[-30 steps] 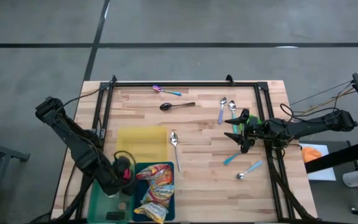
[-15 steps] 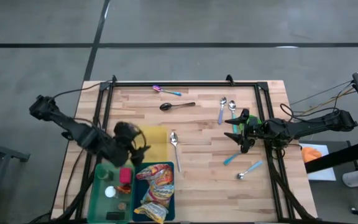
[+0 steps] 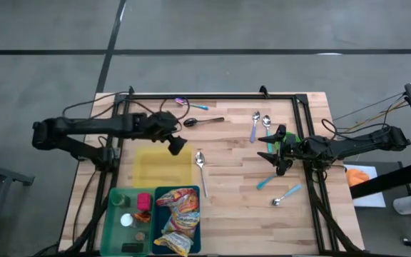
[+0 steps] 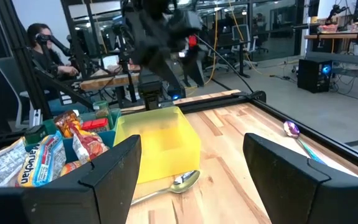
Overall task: Pick & Place Food Item
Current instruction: Put the black spoon into the yellow bin
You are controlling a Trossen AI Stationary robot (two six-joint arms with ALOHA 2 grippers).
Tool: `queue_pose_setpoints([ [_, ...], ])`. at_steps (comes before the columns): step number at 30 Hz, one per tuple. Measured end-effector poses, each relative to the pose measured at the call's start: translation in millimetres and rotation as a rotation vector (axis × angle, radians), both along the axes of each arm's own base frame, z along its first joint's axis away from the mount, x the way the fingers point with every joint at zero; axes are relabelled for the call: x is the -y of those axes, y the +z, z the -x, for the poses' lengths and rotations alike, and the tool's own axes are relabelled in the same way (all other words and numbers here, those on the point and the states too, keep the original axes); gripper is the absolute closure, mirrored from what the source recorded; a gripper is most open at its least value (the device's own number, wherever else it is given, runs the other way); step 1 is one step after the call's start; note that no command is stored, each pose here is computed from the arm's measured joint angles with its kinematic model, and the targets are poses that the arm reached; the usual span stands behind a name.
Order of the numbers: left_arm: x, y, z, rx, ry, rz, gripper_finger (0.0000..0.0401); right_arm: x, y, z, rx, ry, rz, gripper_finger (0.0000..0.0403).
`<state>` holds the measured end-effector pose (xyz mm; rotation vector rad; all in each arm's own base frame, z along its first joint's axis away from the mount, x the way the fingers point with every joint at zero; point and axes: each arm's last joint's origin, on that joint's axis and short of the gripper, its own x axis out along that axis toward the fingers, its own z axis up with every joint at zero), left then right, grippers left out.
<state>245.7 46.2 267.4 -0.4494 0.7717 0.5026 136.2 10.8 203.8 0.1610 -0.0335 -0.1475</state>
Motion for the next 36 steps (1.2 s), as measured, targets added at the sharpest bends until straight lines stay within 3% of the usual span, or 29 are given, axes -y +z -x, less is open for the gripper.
queue_pose_setpoints([
  [9,-5.4,-28.6,-21.5,0.053,-0.245,-0.186,0.0036,0.0,0.0,0.0,0.000,0.000,0.000,0.0122],
  [13,-8.4,-36.6,-27.4,0.014,-0.289,-0.215,0.0036,0.0,-0.1,0.0,-0.001,0.000,0.000,0.0122],
  [19,-32.2,-43.5,-31.0,0.001,-0.231,-0.235,0.0036,0.1,-0.2,0.0,-0.001,0.000,0.000,0.0122],
  [26,-67.5,-58.3,-28.4,-0.019,-0.144,-0.152,0.0036,0.0,-0.2,0.0,-0.001,0.000,0.000,0.0122],
  [36,-93.7,-89.6,-76.1,-0.123,-0.088,-0.153,0.0036,0.0,0.0,0.0,0.000,0.000,0.000,0.0122],
])
